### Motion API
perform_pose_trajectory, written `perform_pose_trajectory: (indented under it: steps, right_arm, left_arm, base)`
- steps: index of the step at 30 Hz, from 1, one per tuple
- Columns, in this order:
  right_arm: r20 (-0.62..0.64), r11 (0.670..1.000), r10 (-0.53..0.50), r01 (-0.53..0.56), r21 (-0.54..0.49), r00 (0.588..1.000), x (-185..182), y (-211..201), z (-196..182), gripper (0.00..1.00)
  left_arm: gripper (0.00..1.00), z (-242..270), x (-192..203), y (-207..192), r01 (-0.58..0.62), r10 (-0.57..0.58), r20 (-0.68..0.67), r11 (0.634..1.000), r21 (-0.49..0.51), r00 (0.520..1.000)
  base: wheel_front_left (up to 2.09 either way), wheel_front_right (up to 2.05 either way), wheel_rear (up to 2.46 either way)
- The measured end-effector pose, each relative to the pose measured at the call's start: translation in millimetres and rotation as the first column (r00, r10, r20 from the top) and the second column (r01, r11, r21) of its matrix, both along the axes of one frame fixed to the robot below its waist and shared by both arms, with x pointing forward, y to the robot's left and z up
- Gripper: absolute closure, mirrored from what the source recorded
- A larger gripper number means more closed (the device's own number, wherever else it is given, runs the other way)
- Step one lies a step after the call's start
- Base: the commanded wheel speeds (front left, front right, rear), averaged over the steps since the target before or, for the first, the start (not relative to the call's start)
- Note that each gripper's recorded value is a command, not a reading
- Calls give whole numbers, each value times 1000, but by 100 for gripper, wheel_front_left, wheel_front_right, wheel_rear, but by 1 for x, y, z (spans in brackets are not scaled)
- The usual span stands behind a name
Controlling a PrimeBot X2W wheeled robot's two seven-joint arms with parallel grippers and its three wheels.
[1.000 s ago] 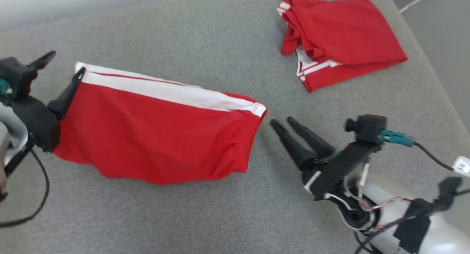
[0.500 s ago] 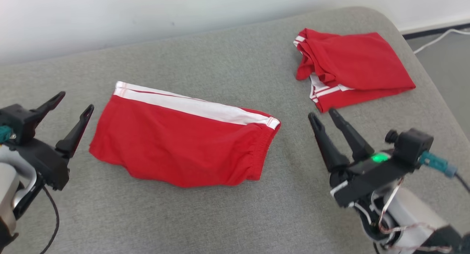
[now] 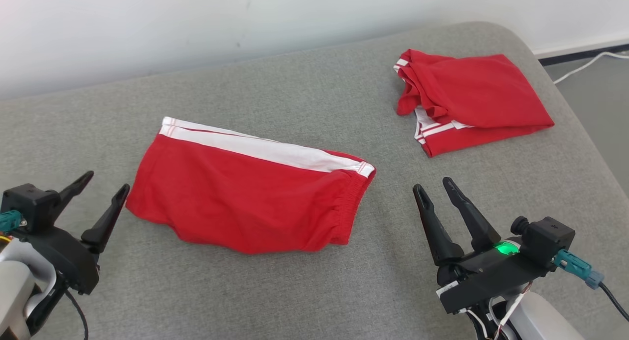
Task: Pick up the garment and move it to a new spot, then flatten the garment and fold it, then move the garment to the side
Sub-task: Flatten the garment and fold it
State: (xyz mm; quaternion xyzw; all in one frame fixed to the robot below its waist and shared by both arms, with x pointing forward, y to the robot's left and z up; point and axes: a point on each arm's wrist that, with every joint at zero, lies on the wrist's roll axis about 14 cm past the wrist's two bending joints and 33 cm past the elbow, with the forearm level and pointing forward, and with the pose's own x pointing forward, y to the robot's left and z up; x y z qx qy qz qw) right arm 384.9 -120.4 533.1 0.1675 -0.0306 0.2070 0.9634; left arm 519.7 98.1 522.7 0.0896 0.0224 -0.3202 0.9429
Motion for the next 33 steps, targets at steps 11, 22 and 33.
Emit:
perform_pose_trajectory:
  steps: [11,22,33]
  right_arm:
    - [-22,1000,-9,9,-8,1000,3,3,-9,0]
    - [-56,999,-45,45,-13,997,6,-6,-19,0]
    - [-37,999,-41,40,-17,998,6,-4,-14,0]
  left_arm:
    - [0,-50,6,-19,36,-33,-159,999,16,987]
    - [0,-103,8,-35,76,-46,-329,994,79,943]
    - [100,-99,-6,-44,107,-79,-356,992,60,931]
  base:
    - [0,0,0]
    - [0,0,0]
    - [0,0,0]
